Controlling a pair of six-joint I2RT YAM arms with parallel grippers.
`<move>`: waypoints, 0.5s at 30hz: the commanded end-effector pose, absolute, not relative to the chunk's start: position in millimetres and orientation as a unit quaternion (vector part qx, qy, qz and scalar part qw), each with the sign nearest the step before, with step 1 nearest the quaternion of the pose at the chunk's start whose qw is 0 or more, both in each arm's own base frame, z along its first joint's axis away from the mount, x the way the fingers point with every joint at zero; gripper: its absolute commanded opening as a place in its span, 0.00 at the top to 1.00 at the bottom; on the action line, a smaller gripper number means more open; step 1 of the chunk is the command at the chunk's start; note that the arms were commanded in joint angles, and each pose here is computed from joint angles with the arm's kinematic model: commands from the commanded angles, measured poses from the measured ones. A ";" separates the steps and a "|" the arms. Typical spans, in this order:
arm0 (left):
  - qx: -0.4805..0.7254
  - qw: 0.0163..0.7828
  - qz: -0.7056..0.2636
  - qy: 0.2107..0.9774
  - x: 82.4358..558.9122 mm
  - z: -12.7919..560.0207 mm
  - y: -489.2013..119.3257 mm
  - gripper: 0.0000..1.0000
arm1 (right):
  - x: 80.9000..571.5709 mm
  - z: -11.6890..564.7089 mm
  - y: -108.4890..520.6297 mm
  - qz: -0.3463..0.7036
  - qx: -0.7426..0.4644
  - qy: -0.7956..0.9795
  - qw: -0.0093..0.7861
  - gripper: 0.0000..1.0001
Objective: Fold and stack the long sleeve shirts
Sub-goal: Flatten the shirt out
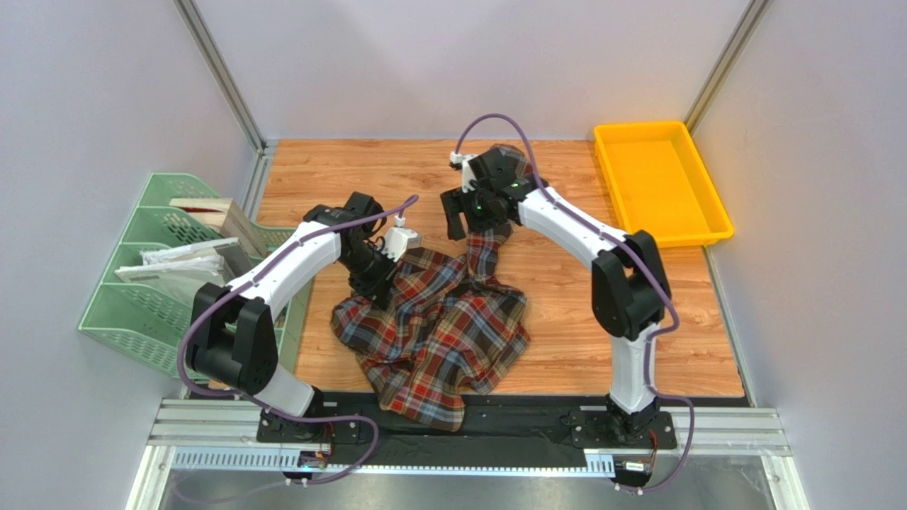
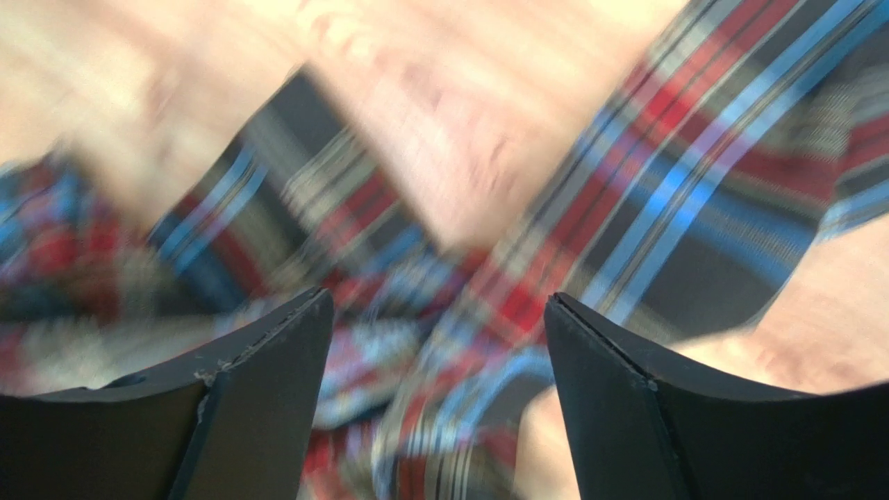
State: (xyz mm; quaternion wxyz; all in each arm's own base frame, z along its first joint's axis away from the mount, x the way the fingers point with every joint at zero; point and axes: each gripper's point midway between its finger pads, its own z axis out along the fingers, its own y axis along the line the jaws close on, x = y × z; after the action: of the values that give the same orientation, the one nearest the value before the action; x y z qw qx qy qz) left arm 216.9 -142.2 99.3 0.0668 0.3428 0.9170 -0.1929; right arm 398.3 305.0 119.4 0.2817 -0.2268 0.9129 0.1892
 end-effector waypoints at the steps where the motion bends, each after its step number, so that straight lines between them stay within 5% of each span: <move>1: 0.330 0.090 -0.194 0.920 219.9 106.9 -141.1 0.97 | 429.1 103.6 296.3 0.085 -0.195 0.929 0.304 0.21; 4: 0.319 0.096 -0.195 0.923 221.4 109.2 -136.1 0.95 | 425.5 78.3 277.4 0.053 -0.190 0.941 0.274 0.24; 7: 0.311 0.097 -0.195 0.925 222.3 108.8 -132.3 0.93 | 415.1 63.5 259.1 0.028 -0.198 0.949 0.246 0.37; 10: 0.307 0.099 -0.194 0.926 222.3 108.6 -129.9 0.92 | 407.2 55.5 230.3 -0.003 -0.203 0.955 0.217 0.65; 11: 0.306 0.099 -0.193 0.927 222.1 108.4 -128.7 0.92 | 405.2 57.1 222.6 -0.006 -0.207 0.955 0.213 0.85; 12: 0.307 0.106 -0.191 0.926 222.7 110.6 -128.1 0.93 | 403.0 60.5 214.9 -0.007 -0.202 0.956 0.213 0.95; 15: 0.305 0.110 -0.186 0.927 221.0 110.3 -124.3 0.97 | 393.8 92.7 197.8 0.026 -0.199 0.951 0.234 1.00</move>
State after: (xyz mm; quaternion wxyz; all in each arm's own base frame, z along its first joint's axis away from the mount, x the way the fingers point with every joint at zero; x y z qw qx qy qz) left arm 218.9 -127.2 100.1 0.0809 0.3111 0.9278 -0.1894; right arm 400.6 227.8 40.3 0.2010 -0.2008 0.9586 0.0174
